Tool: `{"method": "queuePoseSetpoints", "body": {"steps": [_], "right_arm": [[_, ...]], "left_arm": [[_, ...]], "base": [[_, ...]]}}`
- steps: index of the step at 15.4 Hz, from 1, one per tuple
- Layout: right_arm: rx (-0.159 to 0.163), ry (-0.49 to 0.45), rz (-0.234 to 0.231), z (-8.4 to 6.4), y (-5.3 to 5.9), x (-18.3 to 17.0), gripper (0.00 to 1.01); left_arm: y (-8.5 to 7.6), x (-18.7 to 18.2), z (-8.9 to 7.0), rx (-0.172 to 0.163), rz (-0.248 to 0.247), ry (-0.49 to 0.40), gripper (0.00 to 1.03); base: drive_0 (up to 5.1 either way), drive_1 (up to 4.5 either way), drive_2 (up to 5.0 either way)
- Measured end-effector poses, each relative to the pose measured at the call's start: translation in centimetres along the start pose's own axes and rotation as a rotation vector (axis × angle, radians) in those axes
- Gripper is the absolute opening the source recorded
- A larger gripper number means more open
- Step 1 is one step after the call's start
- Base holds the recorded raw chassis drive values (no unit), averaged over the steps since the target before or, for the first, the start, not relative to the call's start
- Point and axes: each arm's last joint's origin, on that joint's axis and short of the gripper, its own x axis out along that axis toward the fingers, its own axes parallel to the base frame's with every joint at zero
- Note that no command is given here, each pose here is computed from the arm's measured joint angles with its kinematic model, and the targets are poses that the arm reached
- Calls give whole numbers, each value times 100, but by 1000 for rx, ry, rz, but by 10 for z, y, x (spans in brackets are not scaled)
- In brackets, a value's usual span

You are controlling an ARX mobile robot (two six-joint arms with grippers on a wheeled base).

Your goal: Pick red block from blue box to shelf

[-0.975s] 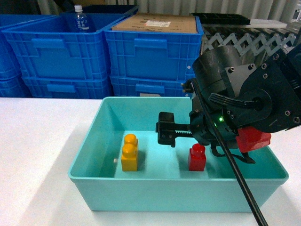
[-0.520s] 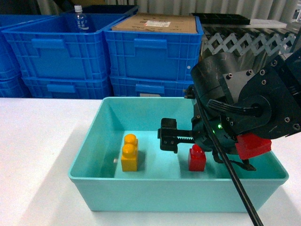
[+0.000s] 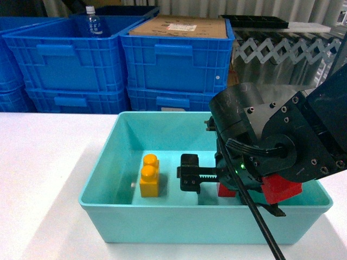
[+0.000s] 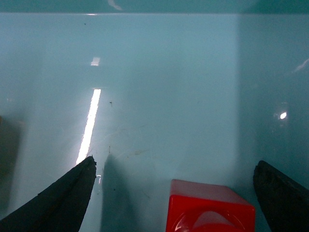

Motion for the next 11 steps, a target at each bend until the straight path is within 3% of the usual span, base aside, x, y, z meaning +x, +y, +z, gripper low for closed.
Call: {"method": "queuePoseSetpoints", "body": {"steps": [4, 9, 10, 11], "right_arm": [[-5, -17, -17, 1, -5, 4, 95], [-25, -48, -35, 1, -16, 13, 39], [-28, -54, -27, 2, -16, 13, 30], [-31, -60, -19, 1, -15, 13, 29]], "left_arm": [[0, 0, 0, 0, 0, 0, 98], [0, 0, 0, 0, 0, 0, 98], [0, 0, 0, 0, 0, 0, 98], [0, 0, 0, 0, 0, 0, 98]], "base": [[0, 0, 0], [0, 0, 0], [0, 0, 0], [0, 0, 0]]}}
